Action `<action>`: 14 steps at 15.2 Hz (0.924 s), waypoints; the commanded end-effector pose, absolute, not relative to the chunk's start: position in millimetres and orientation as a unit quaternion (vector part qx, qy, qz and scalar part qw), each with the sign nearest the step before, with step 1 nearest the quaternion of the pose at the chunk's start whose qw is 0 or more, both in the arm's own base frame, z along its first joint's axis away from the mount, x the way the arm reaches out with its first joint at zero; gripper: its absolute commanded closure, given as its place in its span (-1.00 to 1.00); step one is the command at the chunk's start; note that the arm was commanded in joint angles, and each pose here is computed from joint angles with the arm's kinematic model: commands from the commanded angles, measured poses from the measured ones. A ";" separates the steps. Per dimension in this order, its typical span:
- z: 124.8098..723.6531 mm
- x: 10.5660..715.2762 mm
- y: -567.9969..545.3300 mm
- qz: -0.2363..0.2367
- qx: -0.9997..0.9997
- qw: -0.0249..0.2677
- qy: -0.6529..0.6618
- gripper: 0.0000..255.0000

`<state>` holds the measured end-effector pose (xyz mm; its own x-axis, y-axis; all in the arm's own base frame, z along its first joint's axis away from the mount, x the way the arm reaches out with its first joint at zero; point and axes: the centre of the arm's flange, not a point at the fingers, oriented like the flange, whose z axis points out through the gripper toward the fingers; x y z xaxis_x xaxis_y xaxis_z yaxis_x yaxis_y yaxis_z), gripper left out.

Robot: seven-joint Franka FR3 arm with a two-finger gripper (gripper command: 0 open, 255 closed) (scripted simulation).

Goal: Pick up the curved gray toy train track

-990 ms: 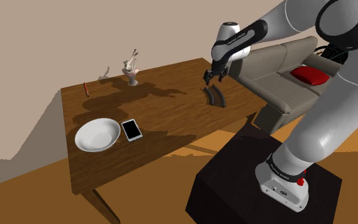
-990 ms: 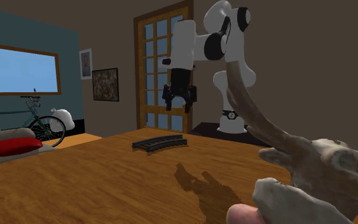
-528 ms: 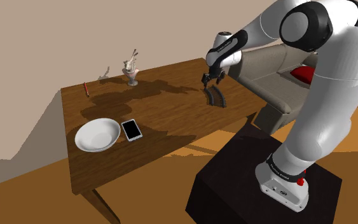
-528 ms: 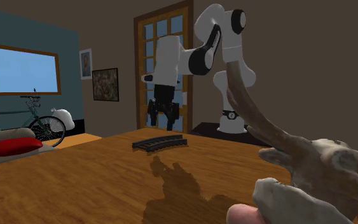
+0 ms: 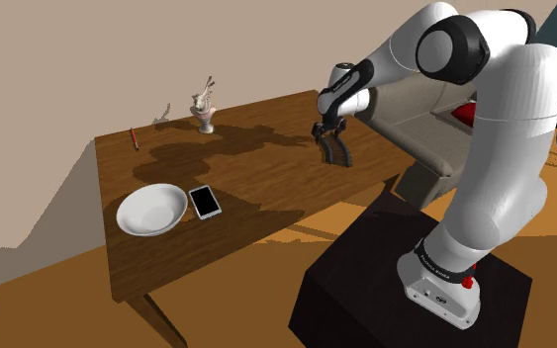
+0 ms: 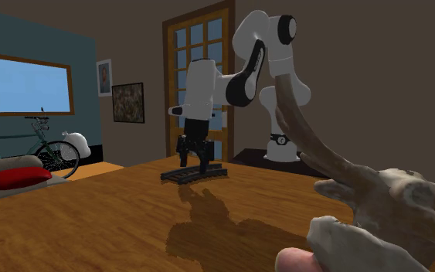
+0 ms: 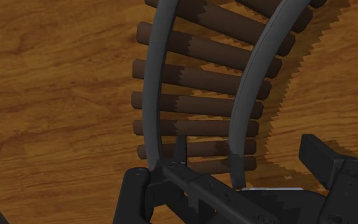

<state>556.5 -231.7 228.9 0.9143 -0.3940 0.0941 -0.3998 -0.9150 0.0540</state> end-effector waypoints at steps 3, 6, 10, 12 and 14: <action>225.6 556.5 -231.9 0.041 0.978 0.036 -0.203 1.00; 225.6 556.4 -231.9 0.041 0.978 0.036 -0.203 1.00; 225.6 556.4 -231.8 0.041 0.978 0.036 -0.203 1.00; 225.4 556.4 -231.8 0.041 0.978 0.036 -0.203 1.00; 235.9 556.3 -231.8 0.041 0.978 0.036 -0.203 1.00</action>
<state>556.4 -230.8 231.6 0.9142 -0.3941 0.0946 -0.4000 -0.9149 0.0540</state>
